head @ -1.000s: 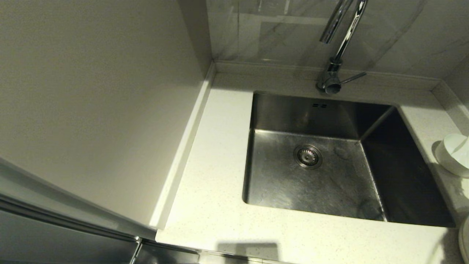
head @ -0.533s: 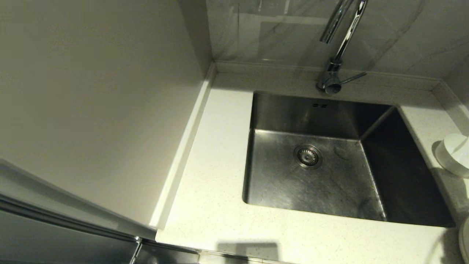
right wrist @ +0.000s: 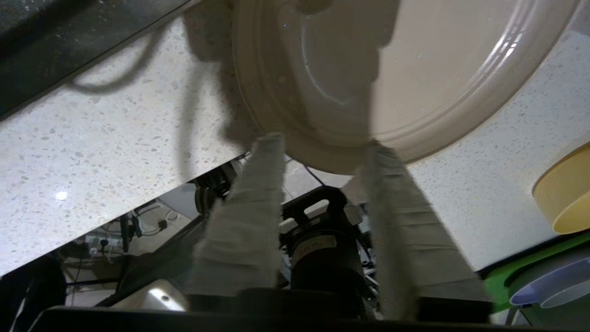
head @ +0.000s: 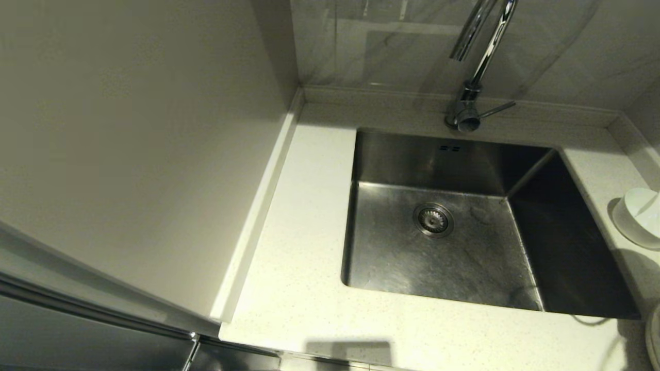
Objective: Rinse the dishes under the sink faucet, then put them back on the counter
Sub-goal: Put a plate into the sink
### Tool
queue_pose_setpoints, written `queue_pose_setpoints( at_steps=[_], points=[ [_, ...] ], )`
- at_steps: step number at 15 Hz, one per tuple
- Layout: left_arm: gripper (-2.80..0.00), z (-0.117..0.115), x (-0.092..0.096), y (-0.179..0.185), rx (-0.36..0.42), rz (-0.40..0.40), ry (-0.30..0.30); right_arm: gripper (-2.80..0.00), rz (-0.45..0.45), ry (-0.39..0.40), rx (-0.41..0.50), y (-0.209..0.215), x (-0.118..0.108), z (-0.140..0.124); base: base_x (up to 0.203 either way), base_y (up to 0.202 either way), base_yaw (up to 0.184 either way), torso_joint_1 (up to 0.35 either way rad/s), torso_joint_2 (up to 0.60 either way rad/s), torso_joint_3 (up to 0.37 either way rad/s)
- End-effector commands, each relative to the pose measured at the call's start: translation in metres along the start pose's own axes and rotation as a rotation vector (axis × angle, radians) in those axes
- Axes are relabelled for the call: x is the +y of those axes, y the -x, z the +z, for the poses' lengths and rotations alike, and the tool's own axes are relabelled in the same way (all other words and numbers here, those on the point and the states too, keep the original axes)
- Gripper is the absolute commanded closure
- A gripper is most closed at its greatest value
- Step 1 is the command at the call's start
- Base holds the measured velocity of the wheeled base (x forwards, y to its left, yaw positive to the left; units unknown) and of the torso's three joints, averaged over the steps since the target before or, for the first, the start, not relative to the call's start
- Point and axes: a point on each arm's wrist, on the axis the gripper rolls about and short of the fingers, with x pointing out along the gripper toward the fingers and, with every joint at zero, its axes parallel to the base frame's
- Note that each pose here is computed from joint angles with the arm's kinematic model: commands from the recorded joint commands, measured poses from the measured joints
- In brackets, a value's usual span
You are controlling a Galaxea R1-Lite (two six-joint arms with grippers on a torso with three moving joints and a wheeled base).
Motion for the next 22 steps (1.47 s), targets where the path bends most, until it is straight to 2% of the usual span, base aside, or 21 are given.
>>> queue_pose_setpoints(
  at_steps=[1, 4, 6, 9, 13, 15, 20, 22],
  points=[
    [0.00, 0.000, 0.000, 0.000, -0.003, 0.000, 0.001, -2.80, 0.023, -0.002, 0.013, 0.000, 0.000, -0.002, 0.000, 0.000, 0.000, 0.000, 0.00, 0.000],
    [0.00, 0.000, 0.000, 0.000, -0.003, 0.000, 0.001, -2.80, 0.024, -0.003, 0.034, -0.005, 0.000, -0.005, 0.000, 0.000, 0.000, 0.000, 0.00, 0.000],
    [0.00, 0.000, 0.000, 0.000, -0.003, 0.000, 0.001, -2.80, 0.063, -0.005, -0.008, -0.010, 0.002, 0.001, 0.000, 0.000, 0.000, 0.000, 0.00, 0.000],
    [0.00, 0.000, 0.000, 0.000, -0.003, 0.000, 0.001, -2.80, 0.072, -0.006, -0.081, -0.027, 0.005, 0.009, 0.000, 0.000, 0.000, 0.000, 0.00, 0.000],
    [0.00, 0.000, 0.000, 0.000, -0.003, 0.000, 0.001, -2.80, 0.042, -0.009, -0.138, -0.040, 0.006, 0.017, 0.000, 0.000, 0.000, 0.000, 0.00, 0.000],
    [0.00, 0.000, 0.000, 0.000, -0.003, 0.000, 0.001, -2.80, -0.010, -0.011, -0.184, -0.046, 0.006, 0.019, 0.000, 0.000, 0.000, 0.000, 0.00, 0.000],
    [0.00, 0.000, 0.000, 0.000, -0.003, 0.000, 0.001, -2.80, -0.017, -0.008, -0.186, -0.050, 0.006, 0.019, 0.000, 0.000, 0.000, 0.000, 0.00, 0.000],
    [0.00, 0.000, 0.000, 0.000, -0.003, 0.000, 0.001, -2.80, -0.022, 0.018, -0.178, -0.052, 0.006, 0.017, 0.000, 0.000, 0.000, 0.000, 0.00, 0.000]
  ],
)
